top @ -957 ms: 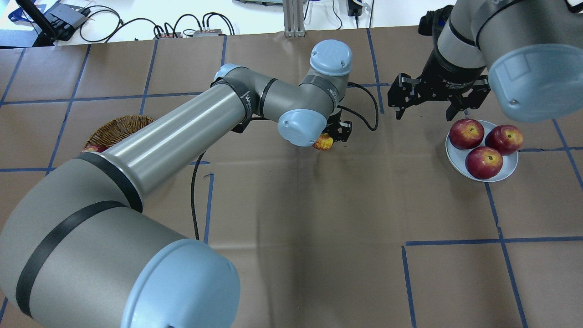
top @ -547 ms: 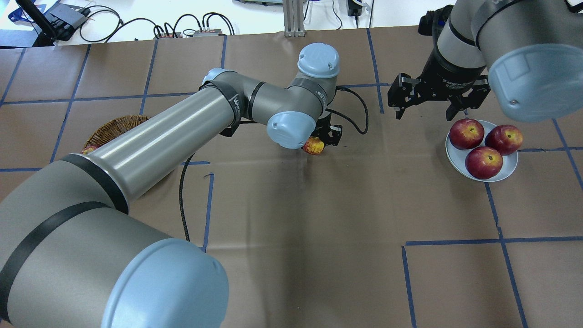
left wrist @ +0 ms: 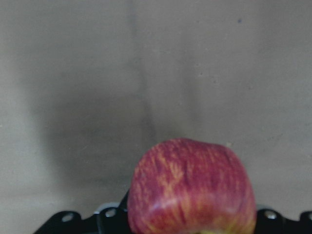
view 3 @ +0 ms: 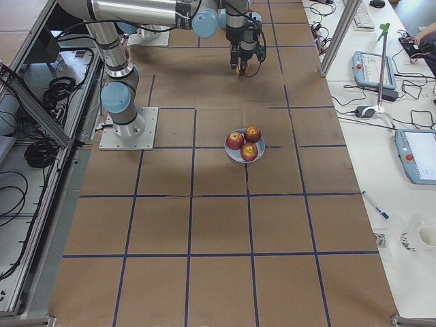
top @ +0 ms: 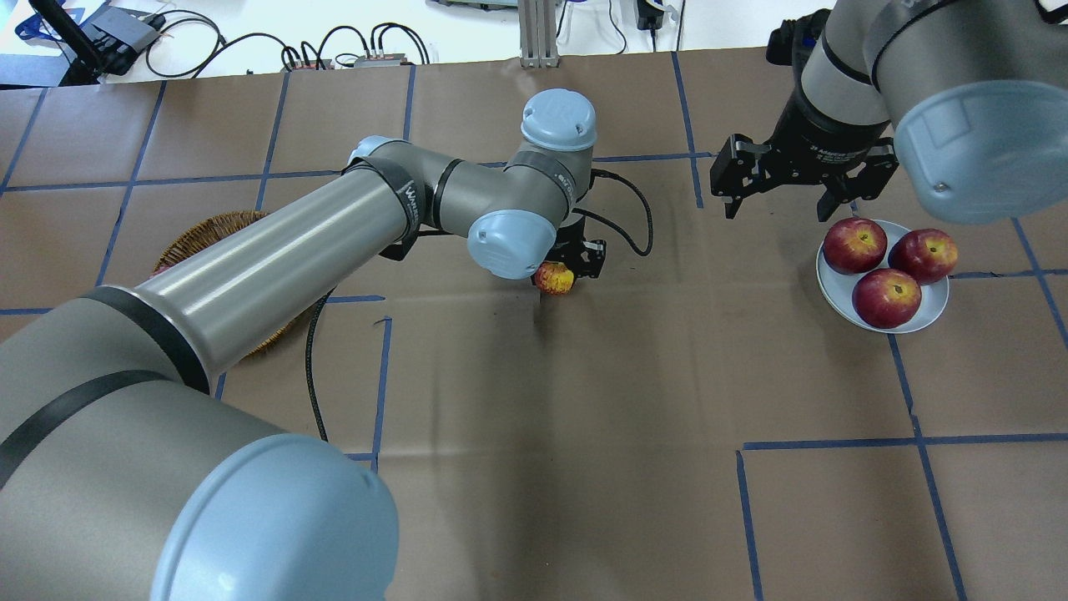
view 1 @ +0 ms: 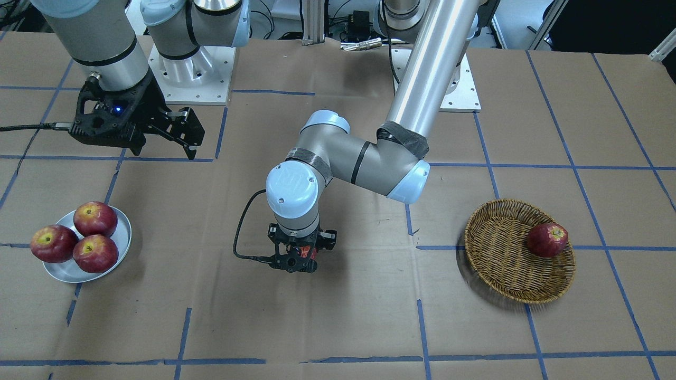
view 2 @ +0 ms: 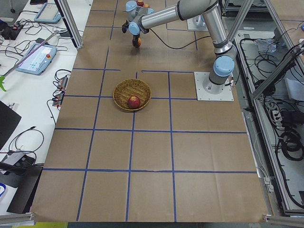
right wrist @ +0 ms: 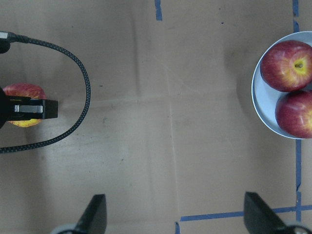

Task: Transfer apple from basket to plate
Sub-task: 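Lower the apple onto the table and open the left gripper, then raise the left gripper back toward the basket while the right gripper moves toward the apple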

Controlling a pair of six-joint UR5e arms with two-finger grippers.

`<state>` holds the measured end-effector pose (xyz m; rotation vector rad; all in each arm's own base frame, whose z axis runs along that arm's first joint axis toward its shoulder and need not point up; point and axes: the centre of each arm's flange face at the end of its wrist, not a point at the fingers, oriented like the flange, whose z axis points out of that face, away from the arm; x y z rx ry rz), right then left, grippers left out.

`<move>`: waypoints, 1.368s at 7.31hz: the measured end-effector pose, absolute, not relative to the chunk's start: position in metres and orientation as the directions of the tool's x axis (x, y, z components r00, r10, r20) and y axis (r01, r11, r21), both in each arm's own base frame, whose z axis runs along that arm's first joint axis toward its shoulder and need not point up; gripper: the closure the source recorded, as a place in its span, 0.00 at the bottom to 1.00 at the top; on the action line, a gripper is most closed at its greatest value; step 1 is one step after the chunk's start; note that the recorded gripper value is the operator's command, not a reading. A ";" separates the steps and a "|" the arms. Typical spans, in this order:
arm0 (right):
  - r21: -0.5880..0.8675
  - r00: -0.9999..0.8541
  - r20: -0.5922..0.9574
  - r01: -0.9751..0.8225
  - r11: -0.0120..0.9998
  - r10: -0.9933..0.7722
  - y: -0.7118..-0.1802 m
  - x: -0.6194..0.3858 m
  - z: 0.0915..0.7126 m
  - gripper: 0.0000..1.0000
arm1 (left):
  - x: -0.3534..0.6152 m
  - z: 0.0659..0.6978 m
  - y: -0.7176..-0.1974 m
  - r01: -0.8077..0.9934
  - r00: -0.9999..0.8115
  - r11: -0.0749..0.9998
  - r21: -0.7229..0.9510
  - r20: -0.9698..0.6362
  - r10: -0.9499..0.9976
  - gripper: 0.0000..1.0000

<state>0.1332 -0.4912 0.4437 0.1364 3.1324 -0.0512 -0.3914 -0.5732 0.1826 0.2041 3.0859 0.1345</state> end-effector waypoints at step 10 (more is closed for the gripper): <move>-0.036 -0.996 -0.007 0.086 0.996 0.086 -0.491 0.133 0.445 0.00 | -0.197 0.435 -0.544 0.237 -0.971 0.966 0.098 -0.001 0.239 0.01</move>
